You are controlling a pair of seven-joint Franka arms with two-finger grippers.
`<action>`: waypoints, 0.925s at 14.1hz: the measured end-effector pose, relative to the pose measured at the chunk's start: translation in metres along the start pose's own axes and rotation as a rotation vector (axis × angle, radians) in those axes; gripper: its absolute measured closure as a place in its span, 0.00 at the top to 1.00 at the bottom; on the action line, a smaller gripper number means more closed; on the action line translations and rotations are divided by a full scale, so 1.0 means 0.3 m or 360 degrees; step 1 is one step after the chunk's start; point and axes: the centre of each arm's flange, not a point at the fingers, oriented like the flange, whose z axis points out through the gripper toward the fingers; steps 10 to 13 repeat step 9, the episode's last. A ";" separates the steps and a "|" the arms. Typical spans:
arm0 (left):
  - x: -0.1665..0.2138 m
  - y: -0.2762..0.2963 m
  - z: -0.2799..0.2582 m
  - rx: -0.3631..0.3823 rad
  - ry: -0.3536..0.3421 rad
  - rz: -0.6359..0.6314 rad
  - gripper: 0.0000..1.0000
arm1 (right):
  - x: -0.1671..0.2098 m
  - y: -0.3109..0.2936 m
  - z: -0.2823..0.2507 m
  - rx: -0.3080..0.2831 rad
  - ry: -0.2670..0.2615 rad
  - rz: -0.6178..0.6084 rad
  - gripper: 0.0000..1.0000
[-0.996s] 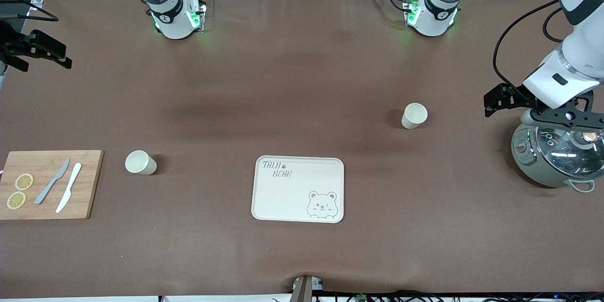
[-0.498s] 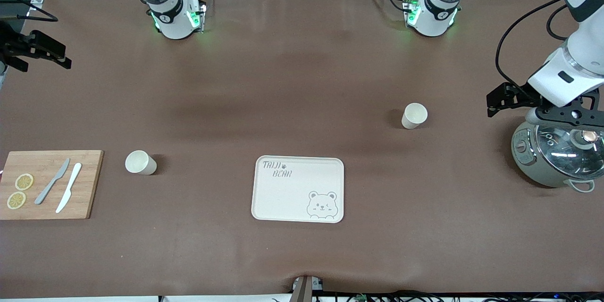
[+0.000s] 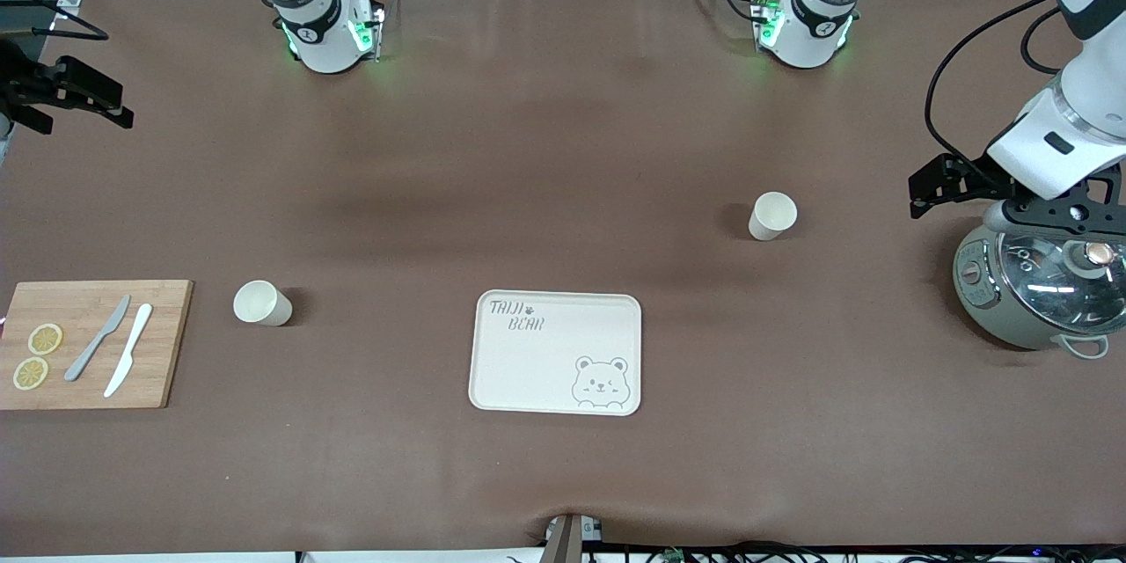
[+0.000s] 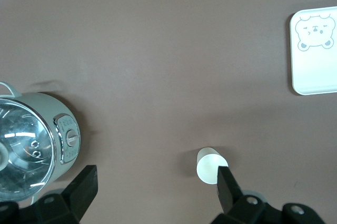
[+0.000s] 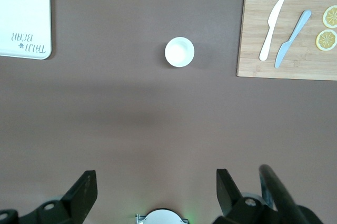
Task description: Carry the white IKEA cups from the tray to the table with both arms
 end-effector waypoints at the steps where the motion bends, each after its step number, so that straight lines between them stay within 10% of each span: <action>1: -0.001 -0.001 0.001 0.0000 -0.0003 -0.0001 1.00 | 0.000 0.000 0.000 0.0000 0.0000 0.0000 1.00; 13: -0.029 0.015 0.025 -0.0005 -0.0132 0.0011 1.00 | 0.000 0.000 0.000 0.0000 -0.0001 0.0000 1.00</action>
